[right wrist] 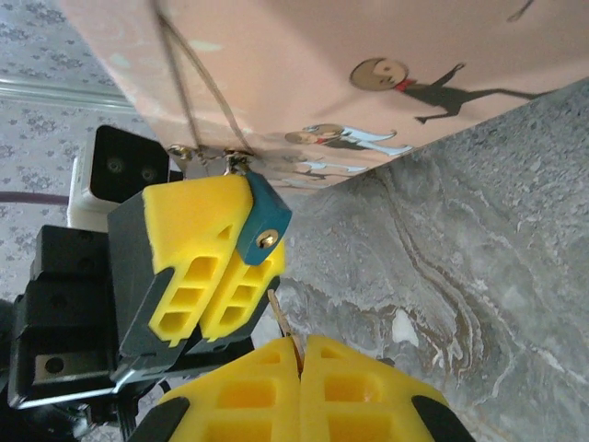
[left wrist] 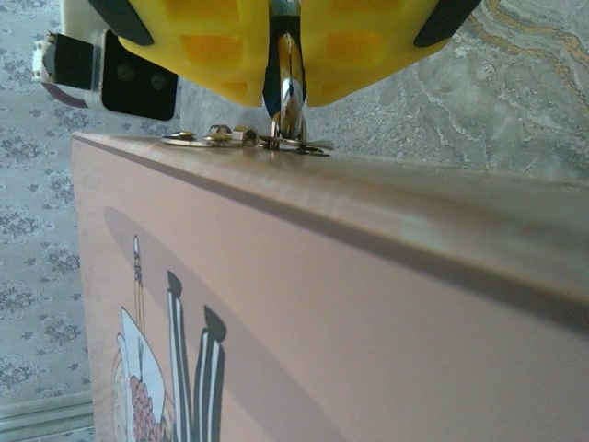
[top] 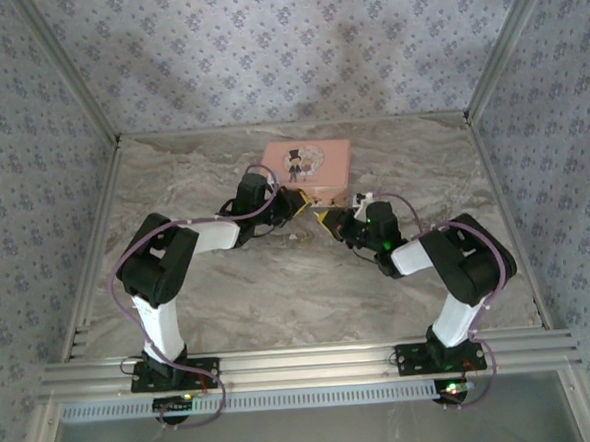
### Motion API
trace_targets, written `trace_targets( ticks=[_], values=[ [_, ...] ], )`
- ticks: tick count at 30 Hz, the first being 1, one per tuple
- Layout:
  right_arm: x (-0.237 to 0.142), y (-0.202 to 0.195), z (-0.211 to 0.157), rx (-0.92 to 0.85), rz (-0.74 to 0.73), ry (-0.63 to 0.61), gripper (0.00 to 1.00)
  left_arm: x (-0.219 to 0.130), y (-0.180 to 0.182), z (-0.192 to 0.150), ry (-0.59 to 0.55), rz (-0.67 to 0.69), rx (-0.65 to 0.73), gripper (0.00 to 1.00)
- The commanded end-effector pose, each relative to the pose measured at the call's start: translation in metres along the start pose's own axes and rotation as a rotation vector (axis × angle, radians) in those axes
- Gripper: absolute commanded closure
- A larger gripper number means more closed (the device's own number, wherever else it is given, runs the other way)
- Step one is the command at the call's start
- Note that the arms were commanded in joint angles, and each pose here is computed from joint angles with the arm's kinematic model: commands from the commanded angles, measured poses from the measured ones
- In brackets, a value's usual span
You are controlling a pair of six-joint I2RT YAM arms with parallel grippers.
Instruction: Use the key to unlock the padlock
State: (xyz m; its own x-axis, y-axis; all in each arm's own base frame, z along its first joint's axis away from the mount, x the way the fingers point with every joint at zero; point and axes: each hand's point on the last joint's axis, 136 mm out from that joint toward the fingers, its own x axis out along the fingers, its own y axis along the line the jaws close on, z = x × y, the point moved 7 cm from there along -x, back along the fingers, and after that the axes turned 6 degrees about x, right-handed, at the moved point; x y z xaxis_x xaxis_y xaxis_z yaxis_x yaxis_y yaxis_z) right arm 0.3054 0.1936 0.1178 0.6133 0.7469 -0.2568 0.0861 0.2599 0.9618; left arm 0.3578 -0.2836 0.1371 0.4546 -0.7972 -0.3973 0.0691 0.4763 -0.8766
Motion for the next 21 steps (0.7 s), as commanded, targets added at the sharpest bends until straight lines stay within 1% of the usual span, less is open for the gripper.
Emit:
trace_targets(
  ticks=[1, 21],
  values=[
    [0.008, 0.013, 0.006, -0.013, 0.055, -0.028, 1.00, -0.011, -0.029, 0.008, -0.027, -0.127, 0.026, 1.00],
    [0.020, 0.014, 0.012, -0.018, 0.052, -0.028, 1.00, -0.010, -0.027, 0.008, -0.034, -0.148, 0.003, 1.00]
  ],
)
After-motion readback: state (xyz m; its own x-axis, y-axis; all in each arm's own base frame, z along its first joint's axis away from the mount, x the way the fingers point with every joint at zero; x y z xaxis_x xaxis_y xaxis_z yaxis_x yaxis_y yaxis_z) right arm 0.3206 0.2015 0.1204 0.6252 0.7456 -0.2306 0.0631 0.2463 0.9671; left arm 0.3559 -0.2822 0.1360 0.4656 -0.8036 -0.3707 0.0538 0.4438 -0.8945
